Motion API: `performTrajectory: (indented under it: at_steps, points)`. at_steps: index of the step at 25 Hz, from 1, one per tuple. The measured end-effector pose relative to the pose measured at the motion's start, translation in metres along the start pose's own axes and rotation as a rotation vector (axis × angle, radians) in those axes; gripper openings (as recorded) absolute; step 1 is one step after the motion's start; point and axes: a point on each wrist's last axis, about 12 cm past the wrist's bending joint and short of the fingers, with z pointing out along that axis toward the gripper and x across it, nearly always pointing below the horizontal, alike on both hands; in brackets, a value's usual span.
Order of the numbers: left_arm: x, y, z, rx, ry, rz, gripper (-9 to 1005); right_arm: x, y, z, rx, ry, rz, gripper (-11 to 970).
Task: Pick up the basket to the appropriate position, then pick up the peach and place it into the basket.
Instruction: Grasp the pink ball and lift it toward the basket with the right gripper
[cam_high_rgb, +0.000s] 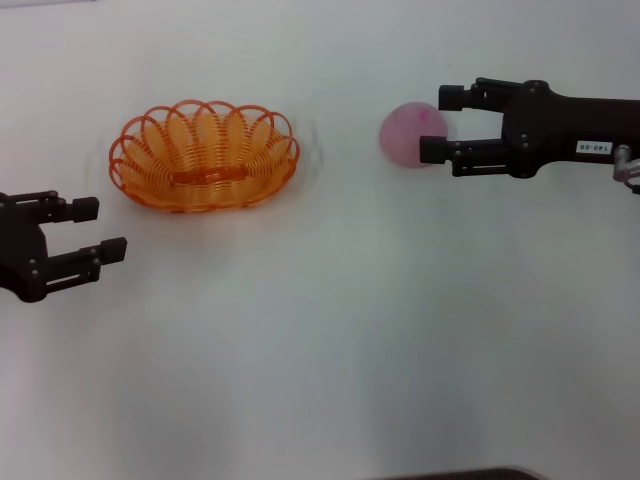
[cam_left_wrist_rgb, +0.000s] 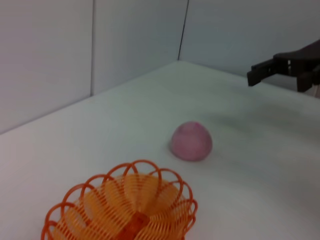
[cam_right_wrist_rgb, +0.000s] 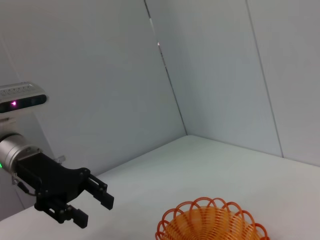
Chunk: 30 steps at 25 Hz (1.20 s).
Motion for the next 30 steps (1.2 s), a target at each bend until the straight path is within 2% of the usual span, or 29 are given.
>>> performTrajectory:
  at_steps: [11,17,30]
  points:
    - [0.002,-0.007,-0.001,0.001,-0.150,-0.060,603,-0.006,-0.001,0.009,-0.024,0.034,-0.043,822]
    - [0.005,-0.007,0.002,-0.001,-0.209,-0.087,799,-0.009,-0.005,0.007,-0.016,0.045,-0.061,821]
    - [0.009,-0.010,0.011,0.021,-0.247,-0.110,888,-0.022,-0.010,0.002,-0.008,0.075,-0.094,817]
